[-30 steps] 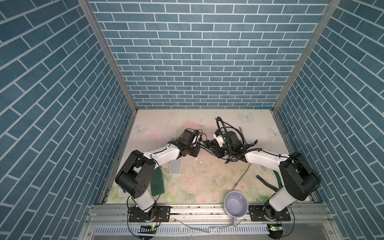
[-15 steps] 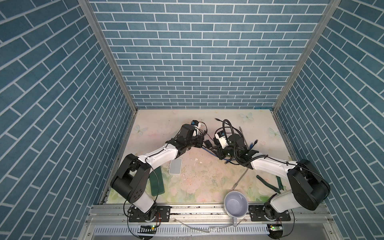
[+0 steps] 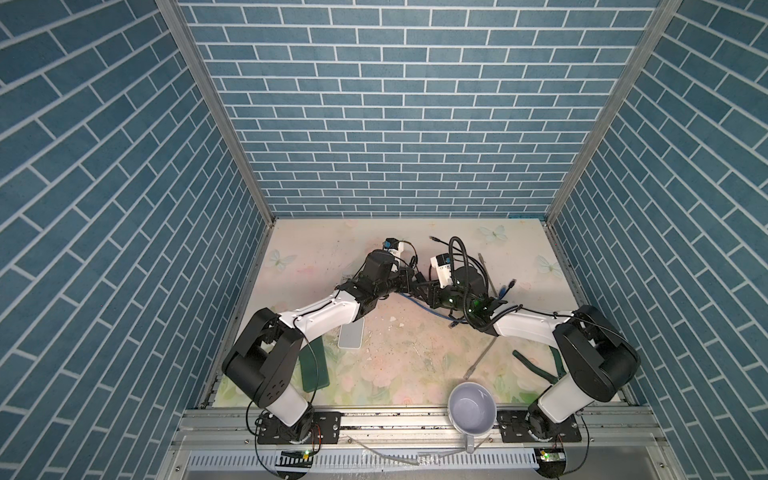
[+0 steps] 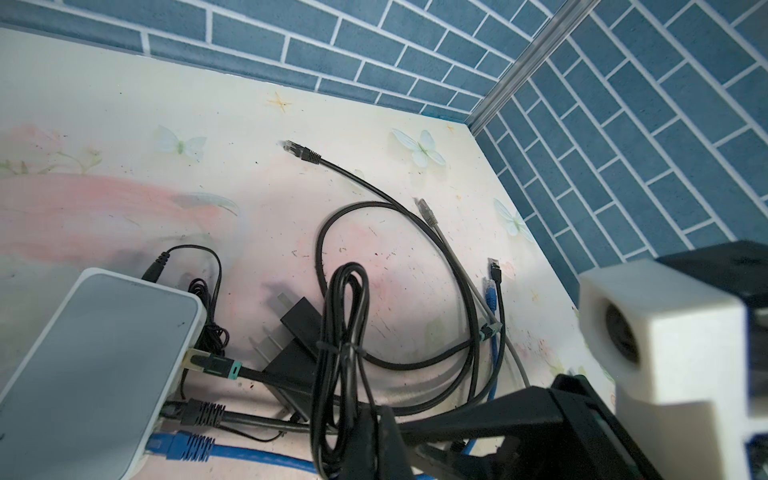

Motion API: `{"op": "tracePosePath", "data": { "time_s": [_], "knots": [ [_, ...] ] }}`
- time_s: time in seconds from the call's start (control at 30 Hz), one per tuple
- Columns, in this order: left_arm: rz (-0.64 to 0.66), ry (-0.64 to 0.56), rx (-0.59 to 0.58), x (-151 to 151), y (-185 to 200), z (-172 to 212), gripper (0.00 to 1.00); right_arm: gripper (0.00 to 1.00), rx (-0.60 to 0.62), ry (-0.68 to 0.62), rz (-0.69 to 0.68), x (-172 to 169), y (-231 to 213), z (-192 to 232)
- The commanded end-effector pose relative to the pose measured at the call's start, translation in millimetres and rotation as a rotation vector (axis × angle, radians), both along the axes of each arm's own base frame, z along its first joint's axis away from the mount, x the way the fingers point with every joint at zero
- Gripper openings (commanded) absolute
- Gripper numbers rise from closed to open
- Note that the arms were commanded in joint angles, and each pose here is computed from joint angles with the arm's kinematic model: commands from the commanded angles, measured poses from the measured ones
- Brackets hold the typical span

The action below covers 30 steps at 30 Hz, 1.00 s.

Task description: Insert the plug into the switch port

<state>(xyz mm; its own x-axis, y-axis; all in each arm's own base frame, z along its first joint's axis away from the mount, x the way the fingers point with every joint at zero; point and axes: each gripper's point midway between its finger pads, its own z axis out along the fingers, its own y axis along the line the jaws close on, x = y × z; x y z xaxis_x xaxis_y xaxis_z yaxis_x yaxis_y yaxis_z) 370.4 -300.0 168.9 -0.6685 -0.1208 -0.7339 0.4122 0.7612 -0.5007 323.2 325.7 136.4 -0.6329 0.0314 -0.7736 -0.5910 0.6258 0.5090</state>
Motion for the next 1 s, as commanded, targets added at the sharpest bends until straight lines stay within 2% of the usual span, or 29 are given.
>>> {"op": "tracePosePath", "data": {
  "time_s": [0.0, 0.7, 0.87, 0.97],
  "knots": [
    [0.011, -0.047, -0.034, 7, -4, 18, 0.00, 0.29, 0.116, -0.054, -0.005, 14, 14, 34],
    [-0.012, -0.051, -0.021, 9, -9, 12, 0.00, 0.29, 0.174, -0.064, 0.080, 4, 33, 45],
    [-0.014, -0.050, -0.025, 9, -9, 11, 0.00, 0.21, 0.177, -0.070, 0.078, 8, 37, 45],
    [-0.011, -0.048, -0.024, 8, -9, 9, 0.00, 0.11, 0.183, -0.076, 0.082, 10, 39, 47]
  ]
}}
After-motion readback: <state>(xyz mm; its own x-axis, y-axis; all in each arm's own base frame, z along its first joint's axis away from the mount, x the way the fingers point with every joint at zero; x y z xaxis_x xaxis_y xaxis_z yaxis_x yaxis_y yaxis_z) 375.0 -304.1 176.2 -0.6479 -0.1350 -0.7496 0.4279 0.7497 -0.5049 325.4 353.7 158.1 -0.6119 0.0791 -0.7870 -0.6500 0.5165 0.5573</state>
